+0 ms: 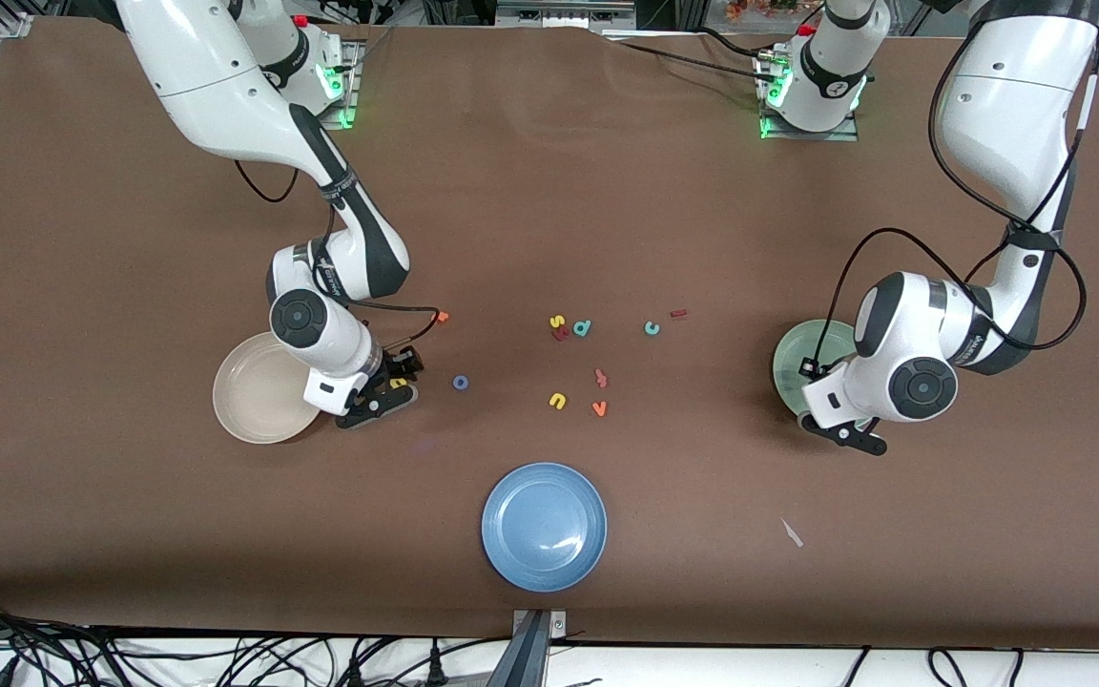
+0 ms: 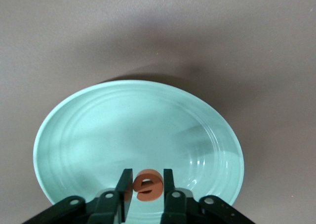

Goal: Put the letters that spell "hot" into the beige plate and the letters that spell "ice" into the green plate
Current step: 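Open the left gripper over the green plate while the right gripper lifts yellow, then drop the yellow letter on the cream plate while the left gripper grasps red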

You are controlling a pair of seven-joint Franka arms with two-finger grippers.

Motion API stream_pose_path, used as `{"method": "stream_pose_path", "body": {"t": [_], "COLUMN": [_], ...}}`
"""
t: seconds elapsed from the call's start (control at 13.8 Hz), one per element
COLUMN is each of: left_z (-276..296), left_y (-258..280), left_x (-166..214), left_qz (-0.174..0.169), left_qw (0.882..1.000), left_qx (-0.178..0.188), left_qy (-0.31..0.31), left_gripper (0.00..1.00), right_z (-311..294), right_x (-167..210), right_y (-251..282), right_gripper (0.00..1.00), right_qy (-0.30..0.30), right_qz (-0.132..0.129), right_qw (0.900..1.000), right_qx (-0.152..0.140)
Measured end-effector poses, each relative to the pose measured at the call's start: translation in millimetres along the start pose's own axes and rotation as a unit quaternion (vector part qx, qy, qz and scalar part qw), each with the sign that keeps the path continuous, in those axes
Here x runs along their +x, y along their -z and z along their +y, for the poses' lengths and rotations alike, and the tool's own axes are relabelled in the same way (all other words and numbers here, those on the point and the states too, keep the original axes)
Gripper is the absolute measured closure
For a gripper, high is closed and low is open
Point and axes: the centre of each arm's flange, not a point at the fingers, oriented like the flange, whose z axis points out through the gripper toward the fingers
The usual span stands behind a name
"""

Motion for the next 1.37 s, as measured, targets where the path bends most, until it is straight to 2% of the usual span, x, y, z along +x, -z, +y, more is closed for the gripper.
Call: {"method": "stream_pose_path", "body": {"t": [0.07,0.14,0.29,0.43,0.51,0.72,1.01,1.09,1.16,1.37], "left_z": [2,6,18,47,65,116,191,205,220,251], "left_y": [0,2,8,22,30,40,31,28,26,23], "left_x": [0,1,4,6,6,4,-8,-12,-16,-26], "left_qz": [0.001,0.002,0.007,0.015,0.018,0.018,0.004,0.000,-0.004,-0.001], "left_qw": [1.000,1.000,1.000,0.999,0.999,0.999,0.995,0.993,0.992,0.981], "left_qx": [0.000,-0.001,-0.002,-0.007,-0.010,-0.021,-0.033,-0.035,-0.035,0.004], "left_qy": [-0.002,-0.004,-0.014,-0.030,-0.032,-0.042,-0.099,-0.111,-0.124,-0.193], "left_gripper": [0.56,0.44,0.27,0.06,0.00,0.00,0.00,0.00,0.00,0.00], "right_z": [0,-1,-2,-3,-5,-7,-10,-10,-10,-10], "right_x": [0,0,1,1,1,1,2,2,2,3], "right_y": [0,1,2,2,3,3,4,6,7,9], "right_gripper": [0.26,0.33,0.36,0.40,0.45,0.50,0.59,0.66,0.66,0.74], "right_qy": [0.000,0.001,0.002,0.002,0.004,0.005,0.007,0.008,0.008,0.008], "right_qz": [0.000,0.001,0.001,0.002,0.002,0.003,0.003,0.004,0.004,0.006], "right_qw": [1.000,1.000,1.000,1.000,1.000,1.000,1.000,1.000,1.000,1.000], "right_qx": [0.000,0.000,0.001,0.001,0.002,0.002,0.002,0.002,0.002,0.002]}}
